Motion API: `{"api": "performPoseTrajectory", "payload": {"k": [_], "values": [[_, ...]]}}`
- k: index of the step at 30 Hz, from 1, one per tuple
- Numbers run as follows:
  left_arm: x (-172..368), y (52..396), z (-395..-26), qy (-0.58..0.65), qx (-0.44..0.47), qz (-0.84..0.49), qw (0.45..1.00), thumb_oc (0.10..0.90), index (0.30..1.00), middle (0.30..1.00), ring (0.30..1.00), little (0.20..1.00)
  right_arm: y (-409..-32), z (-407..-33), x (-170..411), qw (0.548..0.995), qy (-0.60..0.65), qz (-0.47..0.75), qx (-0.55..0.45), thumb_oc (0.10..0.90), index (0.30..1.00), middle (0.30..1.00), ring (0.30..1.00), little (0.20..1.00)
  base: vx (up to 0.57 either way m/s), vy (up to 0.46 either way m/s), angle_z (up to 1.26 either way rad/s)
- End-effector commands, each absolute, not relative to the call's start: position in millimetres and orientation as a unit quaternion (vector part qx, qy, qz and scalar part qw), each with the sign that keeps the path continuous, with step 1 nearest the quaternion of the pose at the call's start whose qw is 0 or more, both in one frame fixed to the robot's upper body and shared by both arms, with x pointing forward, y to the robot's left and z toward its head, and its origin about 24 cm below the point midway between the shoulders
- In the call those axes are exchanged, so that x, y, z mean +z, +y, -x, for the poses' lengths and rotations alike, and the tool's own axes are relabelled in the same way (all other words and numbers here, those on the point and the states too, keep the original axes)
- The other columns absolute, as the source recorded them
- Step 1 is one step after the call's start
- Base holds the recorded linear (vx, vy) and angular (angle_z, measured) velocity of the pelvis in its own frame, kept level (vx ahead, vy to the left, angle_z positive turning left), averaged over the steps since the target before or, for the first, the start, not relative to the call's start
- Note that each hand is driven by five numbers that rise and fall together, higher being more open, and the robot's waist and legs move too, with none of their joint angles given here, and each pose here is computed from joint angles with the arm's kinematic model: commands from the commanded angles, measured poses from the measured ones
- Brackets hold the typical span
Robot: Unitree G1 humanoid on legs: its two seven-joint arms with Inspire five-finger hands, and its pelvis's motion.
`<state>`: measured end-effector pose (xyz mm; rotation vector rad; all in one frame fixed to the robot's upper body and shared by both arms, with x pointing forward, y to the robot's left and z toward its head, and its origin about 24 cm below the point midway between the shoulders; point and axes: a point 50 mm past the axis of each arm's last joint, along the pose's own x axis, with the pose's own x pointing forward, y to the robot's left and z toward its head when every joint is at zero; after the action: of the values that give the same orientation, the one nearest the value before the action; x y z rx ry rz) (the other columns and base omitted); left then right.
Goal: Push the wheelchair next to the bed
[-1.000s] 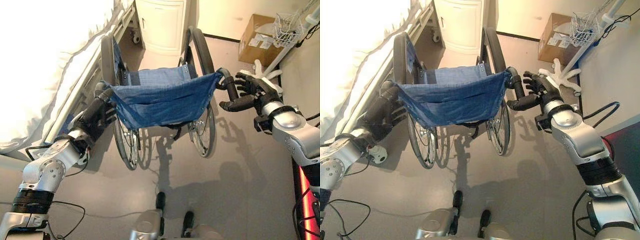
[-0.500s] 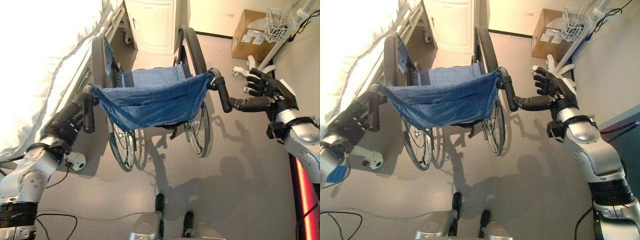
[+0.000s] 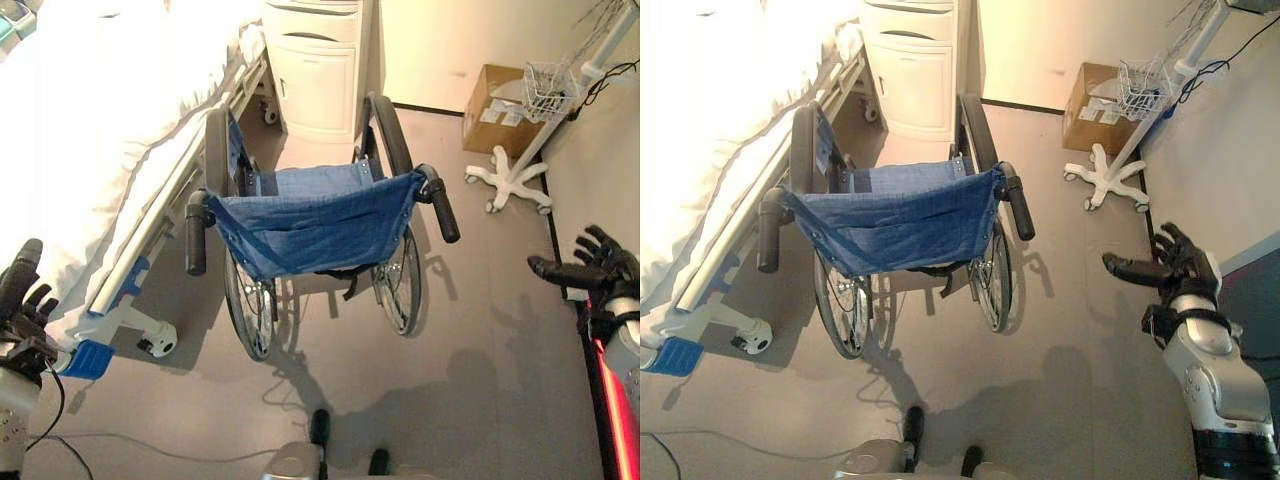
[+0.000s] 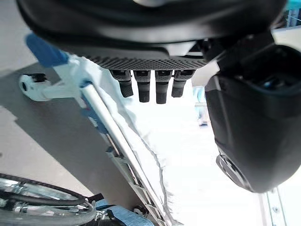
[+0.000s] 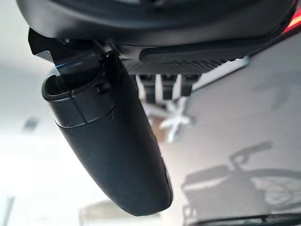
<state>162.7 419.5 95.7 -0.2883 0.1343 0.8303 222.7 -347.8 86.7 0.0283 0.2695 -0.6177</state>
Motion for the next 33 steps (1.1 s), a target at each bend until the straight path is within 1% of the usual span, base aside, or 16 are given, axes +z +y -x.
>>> {"api": "performPoseTrajectory", "payload": {"k": [1, 3, 4, 6, 8, 11, 15, 16, 18, 20, 22, 24, 26, 27, 29, 33], "values": [[129, 438, -150, -0.032, 0.435, 0.09, 0.895, 0.8, 0.9, 0.9, 0.9, 0.9, -379, -209, 106, 0.918, 0.067, -0.001, -0.39, 0.8, 0.9, 0.9, 0.9, 0.9, 0.0, 0.0, 0.0], [84, 428, -143, 0.034, 0.427, 0.135, 0.893, 0.8, 0.9, 0.9, 0.9, 0.9, -384, -189, 60, 0.9, 0.144, -0.051, -0.409, 0.8, 0.9, 0.9, 0.9, 0.9, 0.0, 0.0, 0.0], [80, 427, -142, 0.039, 0.426, 0.135, 0.894, 0.8, 0.9, 0.9, 0.9, 0.9, -384, -187, 56, 0.898, 0.149, -0.053, -0.41, 0.8, 0.9, 0.9, 0.9, 0.9, 0.0, 0.0, 0.0], [16, 406, -138, 0.15, 0.403, 0.197, 0.881, 0.8, 0.9, 0.9, 0.9, 0.9, -386, -162, 1, 0.861, 0.241, -0.085, -0.44, 0.8, 0.9, 0.9, 0.9, 0.9, -0.03, 0.01, 0.0], [-8, 397, -137, 0.196, 0.391, 0.212, 0.874, 0.8, 0.9, 0.9, 0.9, 0.9, -385, -152, -20, 0.841, 0.274, -0.112, -0.453, 0.8, 0.9, 0.9, 0.9, 0.9, 0.0, 0.0, 0.0], [-51, 372, -130, 0.278, 0.371, 0.238, 0.853, 0.8, 0.9, 0.9, 0.9, 0.9, -376, -135, -54, 0.806, 0.338, -0.148, -0.463, 0.8, 0.9, 0.9, 0.9, 0.9, 0.0, 0.0, 0.0], [-110, 316, -113, 0.396, 0.328, 0.261, 0.817, 0.8, 0.9, 0.9, 0.9, 0.9, -342, -106, -103, 0.755, 0.455, -0.176, -0.439, 0.8, 0.9, 0.9, 0.9, 0.9, 0.0, 0.0, 0.0], [-114, 309, -113, 0.406, 0.324, 0.258, 0.815, 0.8, 0.9, 0.9, 0.9, 0.9, -336, -103, -108, 0.75, 0.469, -0.175, -0.432, 0.8, 0.9, 0.9, 0.9, 0.9, 0.0, 0.0, 0.0], [-130, 284, -111, 0.44, 0.308, 0.241, 0.809, 0.8, 0.9, 0.9, 0.9, 0.9, -305, -91, -131, 0.73, 0.524, -0.169, -0.406, 0.8, 0.9, 0.9, 0.9, 0.9, 0.0, 0.0, 0.0], [-134, 276, -111, 0.448, 0.3, 0.216, 0.814, 0.8, 0.9, 0.9, 0.9, 0.9, -286, -84, -142, 0.722, 0.552, -0.155, -0.386, 0.8, 0.9, 0.9, 0.9, 0.9, 0.0, 0.0, 0.0], [-145, 256, -106, 0.495, 0.257, 0.158, 0.815, 0.8, 0.9, 0.9, 0.9, 0.9, -268, -77, -151, 0.73, 0.587, -0.1, -0.335, 0.8, 0.9, 0.9, 0.9, 0.9, 0.0, -0.003, -0.02], [-151, 246, -101, 0.519, 0.226, 0.103, 0.818, 0.8, 0.9, 0.9, 0.9, 0.9, -258, -77, -156, 0.745, 0.597, -0.052, -0.292, 0.8, 0.9, 0.9, 0.9, 0.9, 0.0, 0.0, 0.0], [-158, 236, -92, 0.553, 0.21, 0.073, 0.803, 0.8, 0.9, 0.9, 0.9, 0.9, -244, -73, -161, 0.751, 0.612, -0.024, -0.247, 0.8, 0.9, 0.9, 0.9, 0.9, 0.0, 0.012, -0.02], [-160, 235, -90, 0.558, 0.209, 0.069, 0.8, 0.8, 0.9, 0.9, 0.9, 0.9, -242, -72, -162, 0.751, 0.615, -0.023, -0.239, 0.8, 0.9, 0.9, 0.9, 0.9, 0.0, 0.0, 0.0], [-166, 228, -77, 0.601, 0.198, 0.044, 0.773, 0.8, 0.9, 0.9, 0.9, 0.9, -226, -60, -169, 0.733, 0.651, -0.051, -0.192, 0.8, 0.9, 0.9, 0.9, 0.9, 0.0, 0.0, 0.0], [-170, 223, -66, 0.625, 0.19, 0.052, 0.755, 0.8, 0.9, 0.9, 0.9, 0.9, -212, -42, -173, 0.7, 0.687, -0.118, -0.155, 0.8, 0.9, 0.9, 0.9, 0.9, 0.0, 0.0, 0.0]]}}
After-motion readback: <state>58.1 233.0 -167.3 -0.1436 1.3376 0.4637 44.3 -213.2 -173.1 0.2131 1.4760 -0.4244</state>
